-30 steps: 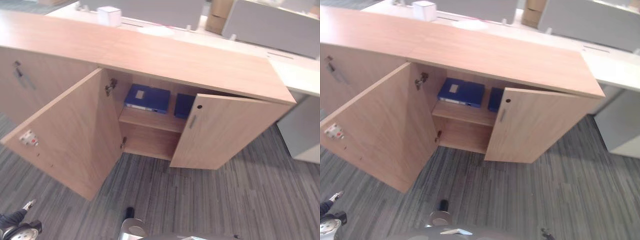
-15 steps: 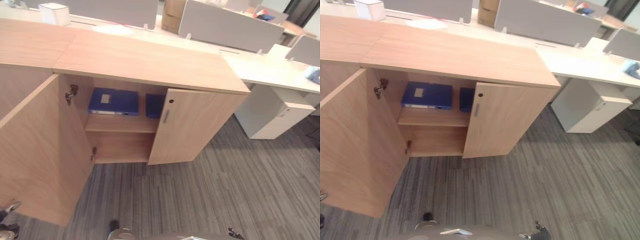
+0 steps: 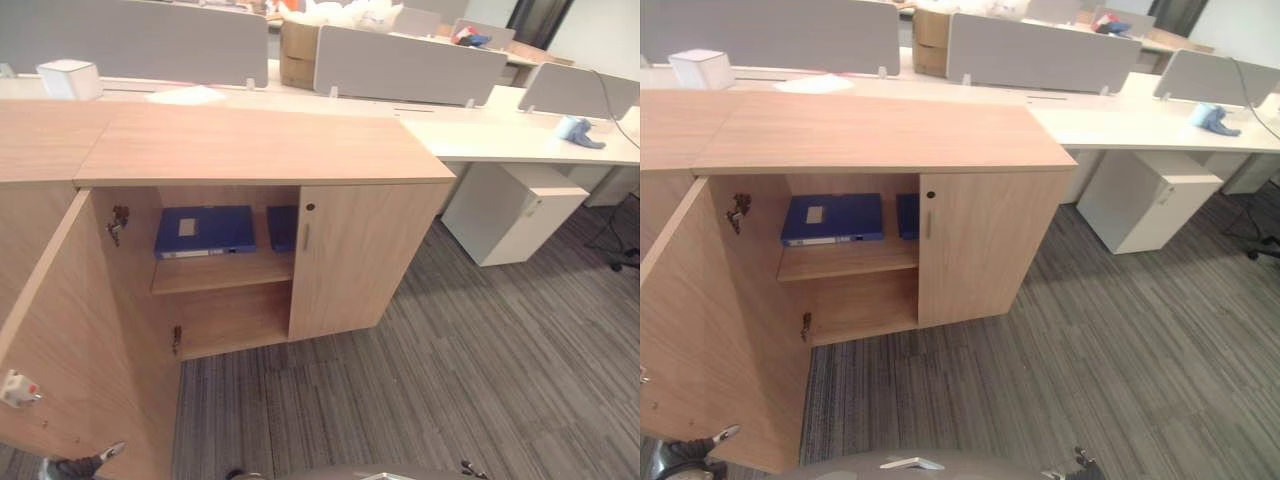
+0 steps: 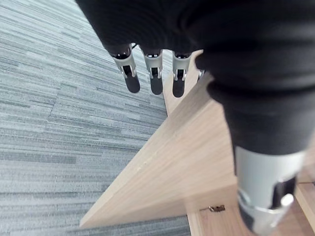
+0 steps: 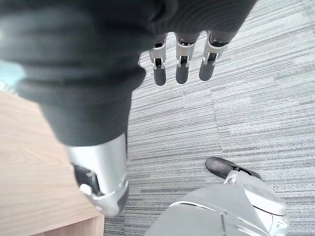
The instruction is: Put the empty folder in the office cabinet
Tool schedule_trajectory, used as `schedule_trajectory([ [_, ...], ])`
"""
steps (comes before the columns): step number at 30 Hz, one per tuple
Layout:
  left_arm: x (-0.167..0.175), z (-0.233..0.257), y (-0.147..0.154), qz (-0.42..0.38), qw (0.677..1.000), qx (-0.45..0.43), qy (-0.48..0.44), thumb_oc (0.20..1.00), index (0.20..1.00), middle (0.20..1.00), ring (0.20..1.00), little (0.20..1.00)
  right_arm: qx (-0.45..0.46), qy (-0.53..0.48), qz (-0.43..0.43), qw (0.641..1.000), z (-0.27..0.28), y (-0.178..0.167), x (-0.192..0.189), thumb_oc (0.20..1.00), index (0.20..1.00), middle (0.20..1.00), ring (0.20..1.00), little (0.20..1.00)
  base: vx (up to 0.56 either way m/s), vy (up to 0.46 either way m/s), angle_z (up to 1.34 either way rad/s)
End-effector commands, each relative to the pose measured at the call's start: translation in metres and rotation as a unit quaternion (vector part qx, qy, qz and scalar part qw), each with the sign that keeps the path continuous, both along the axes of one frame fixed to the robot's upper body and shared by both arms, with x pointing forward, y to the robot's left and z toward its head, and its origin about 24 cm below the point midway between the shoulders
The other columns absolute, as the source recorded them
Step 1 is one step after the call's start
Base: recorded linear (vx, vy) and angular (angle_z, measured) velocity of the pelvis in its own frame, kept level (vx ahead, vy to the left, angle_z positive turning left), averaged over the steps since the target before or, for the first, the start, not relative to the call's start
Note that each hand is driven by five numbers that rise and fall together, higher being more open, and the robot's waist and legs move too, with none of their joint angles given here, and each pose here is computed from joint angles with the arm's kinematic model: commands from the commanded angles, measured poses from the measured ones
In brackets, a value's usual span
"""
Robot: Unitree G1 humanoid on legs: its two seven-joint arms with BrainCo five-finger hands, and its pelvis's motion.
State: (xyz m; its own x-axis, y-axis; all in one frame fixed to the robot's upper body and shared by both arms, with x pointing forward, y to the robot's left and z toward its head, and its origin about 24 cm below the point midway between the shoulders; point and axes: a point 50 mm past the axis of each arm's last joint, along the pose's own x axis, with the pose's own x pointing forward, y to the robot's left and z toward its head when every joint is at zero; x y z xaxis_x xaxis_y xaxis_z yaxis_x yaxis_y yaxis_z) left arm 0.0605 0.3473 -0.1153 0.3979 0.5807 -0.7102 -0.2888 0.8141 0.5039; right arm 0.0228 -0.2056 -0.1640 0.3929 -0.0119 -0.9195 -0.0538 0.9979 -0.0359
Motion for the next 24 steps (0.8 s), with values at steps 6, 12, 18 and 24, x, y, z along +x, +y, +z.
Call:
schedule_trajectory([
  [6,0.152,0.045,-0.036,-0.145,0.970,-0.002,-0.197,1.000,1.000,1.000,1.000,1.000,-0.038,-0.043,0.009,0.998,0.008,-0.025,0.028,1.000,1.000,1.000,1.000,1.000,0.05,-0.023,-0.31],
  [12,0.180,0.061,-0.046,-0.164,0.958,-0.006,-0.234,1.000,1.000,1.000,1.000,1.000,-0.045,-0.052,0.009,0.998,0.011,-0.028,0.031,1.000,1.000,1.000,1.000,1.000,0.03,-0.017,-0.33],
  [18,0.212,0.090,-0.041,-0.174,0.946,0.016,-0.272,1.000,1.000,1.000,1.000,1.000,-0.047,-0.049,0.023,0.997,0.012,-0.031,0.030,1.000,1.000,1.000,1.000,1.000,0.03,-0.005,-0.14],
  [24,0.248,0.137,-0.031,-0.173,0.928,0.061,-0.323,1.000,1.000,1.000,1.000,1.000,-0.053,-0.053,0.039,0.996,0.014,-0.034,0.034,1.000,1.000,1.000,1.000,1.000,0.03,-0.010,0.04],
])
